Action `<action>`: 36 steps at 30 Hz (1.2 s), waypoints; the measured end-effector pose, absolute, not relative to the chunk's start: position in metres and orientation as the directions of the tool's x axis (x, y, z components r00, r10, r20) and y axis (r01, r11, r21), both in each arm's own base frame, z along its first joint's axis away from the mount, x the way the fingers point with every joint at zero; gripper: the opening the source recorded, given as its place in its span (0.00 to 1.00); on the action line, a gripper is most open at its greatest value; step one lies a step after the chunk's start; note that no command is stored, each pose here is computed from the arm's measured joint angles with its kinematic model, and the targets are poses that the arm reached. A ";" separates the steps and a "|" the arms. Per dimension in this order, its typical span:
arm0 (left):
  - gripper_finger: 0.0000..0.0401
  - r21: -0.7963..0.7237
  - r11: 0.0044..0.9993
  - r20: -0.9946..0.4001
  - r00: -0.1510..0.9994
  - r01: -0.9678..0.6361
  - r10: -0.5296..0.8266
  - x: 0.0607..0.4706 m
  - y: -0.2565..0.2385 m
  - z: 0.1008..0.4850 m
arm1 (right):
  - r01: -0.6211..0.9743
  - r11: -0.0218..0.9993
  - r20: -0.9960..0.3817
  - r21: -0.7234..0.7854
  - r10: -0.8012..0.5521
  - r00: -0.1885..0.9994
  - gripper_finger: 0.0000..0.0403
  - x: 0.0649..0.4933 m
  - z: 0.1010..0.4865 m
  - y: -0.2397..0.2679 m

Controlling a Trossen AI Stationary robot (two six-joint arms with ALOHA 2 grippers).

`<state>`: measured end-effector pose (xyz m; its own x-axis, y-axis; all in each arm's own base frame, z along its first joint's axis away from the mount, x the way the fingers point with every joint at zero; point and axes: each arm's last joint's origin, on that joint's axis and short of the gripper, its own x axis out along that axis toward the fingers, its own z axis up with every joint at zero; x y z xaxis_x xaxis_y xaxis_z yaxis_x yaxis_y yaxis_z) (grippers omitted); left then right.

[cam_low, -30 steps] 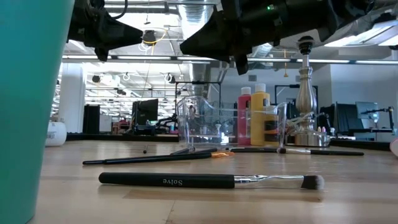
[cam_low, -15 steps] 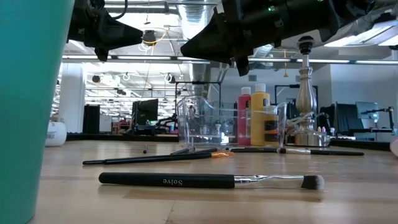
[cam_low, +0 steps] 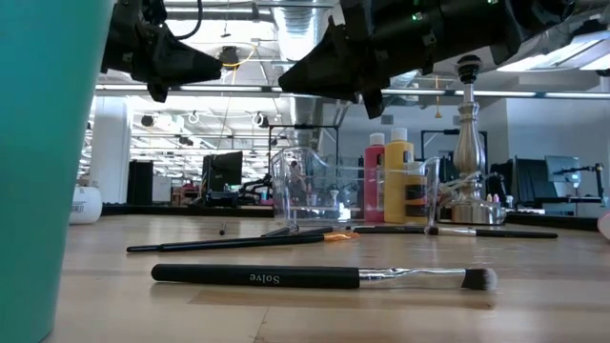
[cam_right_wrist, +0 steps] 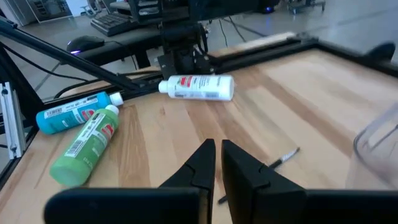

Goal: Pick & Place Paint Supplies
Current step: Adjust the gold paintbrush on the table

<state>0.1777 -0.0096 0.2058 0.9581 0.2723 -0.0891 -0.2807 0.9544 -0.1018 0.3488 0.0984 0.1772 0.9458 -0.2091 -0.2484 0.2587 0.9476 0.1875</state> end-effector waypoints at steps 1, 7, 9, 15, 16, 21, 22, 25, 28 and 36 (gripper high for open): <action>0.00 -0.100 0.954 -0.095 0.957 -0.282 0.272 0.178 -0.010 0.205 | 0.265 0.944 -0.260 0.197 -0.210 0.943 0.05 0.348 0.176 0.098; 0.00 -0.112 0.952 -0.128 0.954 -0.285 0.271 0.182 -0.010 0.199 | 0.314 0.920 -0.353 0.234 -0.221 0.909 0.05 0.345 0.166 0.097; 0.00 -0.108 0.953 -0.138 0.954 -0.283 0.268 0.183 -0.010 0.197 | 0.329 0.914 -0.382 0.238 -0.223 0.897 0.05 0.343 0.163 0.097; 0.00 -0.104 0.953 -0.147 0.952 -0.284 0.268 0.184 -0.010 0.196 | 0.299 0.920 -0.440 0.252 -0.166 0.882 0.05 0.341 0.158 0.100; 0.00 -0.104 0.953 -0.148 0.952 -0.284 0.268 0.184 -0.011 0.196 | 0.286 0.923 -0.445 0.258 -0.149 0.883 0.05 0.341 0.158 0.101; 0.00 -0.104 0.953 -0.148 0.952 -0.285 0.268 0.184 -0.010 0.196 | 0.274 0.925 -0.448 0.265 -0.133 0.884 0.05 0.341 0.157 0.101; 0.00 -0.104 0.953 -0.147 0.952 -0.285 0.268 0.184 -0.010 0.196 | 0.274 0.925 -0.448 0.265 -0.133 0.884 0.05 0.341 0.157 0.101; 0.00 -0.105 0.953 -0.146 0.952 -0.284 0.268 0.184 -0.010 0.196 | 0.282 0.919 -0.448 0.276 -0.136 0.884 0.05 0.341 0.157 0.100; 0.00 -0.105 0.953 -0.146 0.952 -0.285 0.269 0.184 -0.010 0.196 | 0.292 0.911 -0.448 0.291 -0.140 0.883 0.05 0.342 0.157 0.098; 0.00 -0.130 0.949 -0.147 0.952 -0.288 0.269 0.184 -0.010 0.196 | 0.319 0.890 -0.453 0.326 -0.149 0.879 0.05 0.342 0.157 0.096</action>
<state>0.1837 -0.0104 0.1957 0.9518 0.2689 -0.1472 -0.2881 0.9487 -0.1299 0.3420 0.0958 0.1569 0.8788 -0.1495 -0.4532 0.3194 0.8898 0.3258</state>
